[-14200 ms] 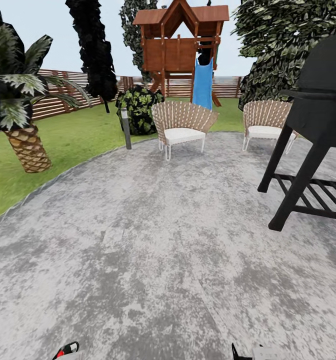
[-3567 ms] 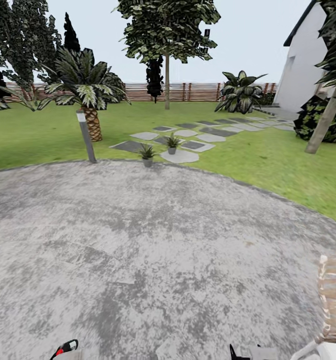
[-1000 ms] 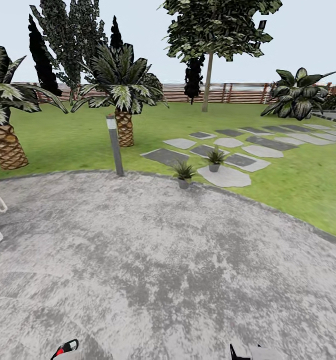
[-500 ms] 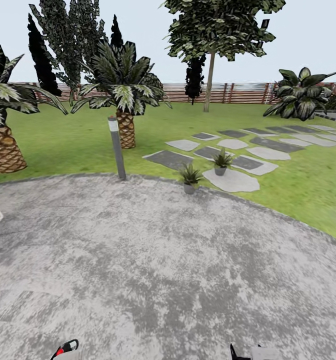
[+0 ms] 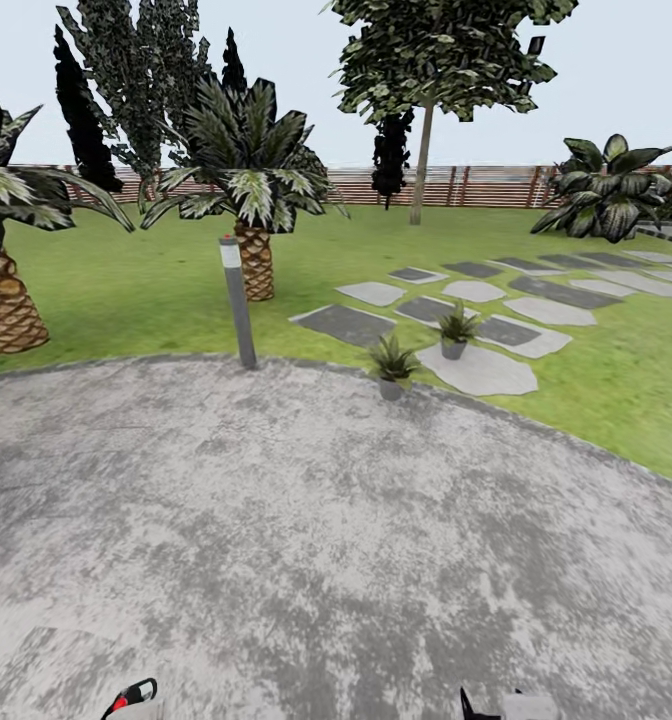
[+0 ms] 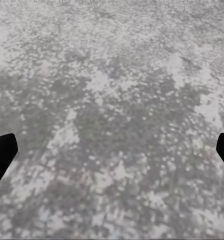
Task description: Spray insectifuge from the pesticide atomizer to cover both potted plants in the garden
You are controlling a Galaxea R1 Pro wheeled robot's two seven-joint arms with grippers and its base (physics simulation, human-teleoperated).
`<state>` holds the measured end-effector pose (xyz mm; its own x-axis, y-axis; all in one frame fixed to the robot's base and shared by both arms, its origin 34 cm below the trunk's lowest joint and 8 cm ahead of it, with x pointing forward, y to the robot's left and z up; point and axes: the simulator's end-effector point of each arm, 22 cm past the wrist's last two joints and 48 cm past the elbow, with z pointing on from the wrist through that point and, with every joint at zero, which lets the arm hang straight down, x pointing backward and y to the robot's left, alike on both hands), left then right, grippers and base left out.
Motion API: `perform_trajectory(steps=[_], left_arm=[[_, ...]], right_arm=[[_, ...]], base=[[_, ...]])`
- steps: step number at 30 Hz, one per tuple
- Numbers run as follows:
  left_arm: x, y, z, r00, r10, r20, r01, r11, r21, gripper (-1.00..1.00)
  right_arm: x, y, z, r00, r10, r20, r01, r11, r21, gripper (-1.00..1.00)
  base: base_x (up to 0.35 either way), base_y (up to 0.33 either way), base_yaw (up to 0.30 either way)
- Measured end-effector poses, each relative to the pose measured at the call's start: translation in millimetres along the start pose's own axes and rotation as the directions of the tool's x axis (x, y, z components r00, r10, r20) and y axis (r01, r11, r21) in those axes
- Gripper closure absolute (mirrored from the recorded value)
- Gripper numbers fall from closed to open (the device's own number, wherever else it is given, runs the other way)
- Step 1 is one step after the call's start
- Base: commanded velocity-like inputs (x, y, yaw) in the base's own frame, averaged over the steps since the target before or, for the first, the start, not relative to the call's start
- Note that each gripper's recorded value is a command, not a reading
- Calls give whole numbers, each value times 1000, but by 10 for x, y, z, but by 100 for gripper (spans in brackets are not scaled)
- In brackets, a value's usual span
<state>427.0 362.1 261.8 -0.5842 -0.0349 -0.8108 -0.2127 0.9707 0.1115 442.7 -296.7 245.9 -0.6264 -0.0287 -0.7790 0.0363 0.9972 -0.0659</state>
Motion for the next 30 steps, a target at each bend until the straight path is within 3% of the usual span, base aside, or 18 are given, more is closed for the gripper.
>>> perform_trajectory(steps=[15,30], left_arm=[[1,-1,0,1000,0,0,0,1000,0,100],[-38,-4,3,1000,-2,8,2,1000,1,100]], right_arm=[[-4,4,2,1000,2,1,-2,1000,0,-100],[-41,2,1,1000,2,9,-2,1000,1,-100]], base=[[320,122,-9],[318,132,-249]])
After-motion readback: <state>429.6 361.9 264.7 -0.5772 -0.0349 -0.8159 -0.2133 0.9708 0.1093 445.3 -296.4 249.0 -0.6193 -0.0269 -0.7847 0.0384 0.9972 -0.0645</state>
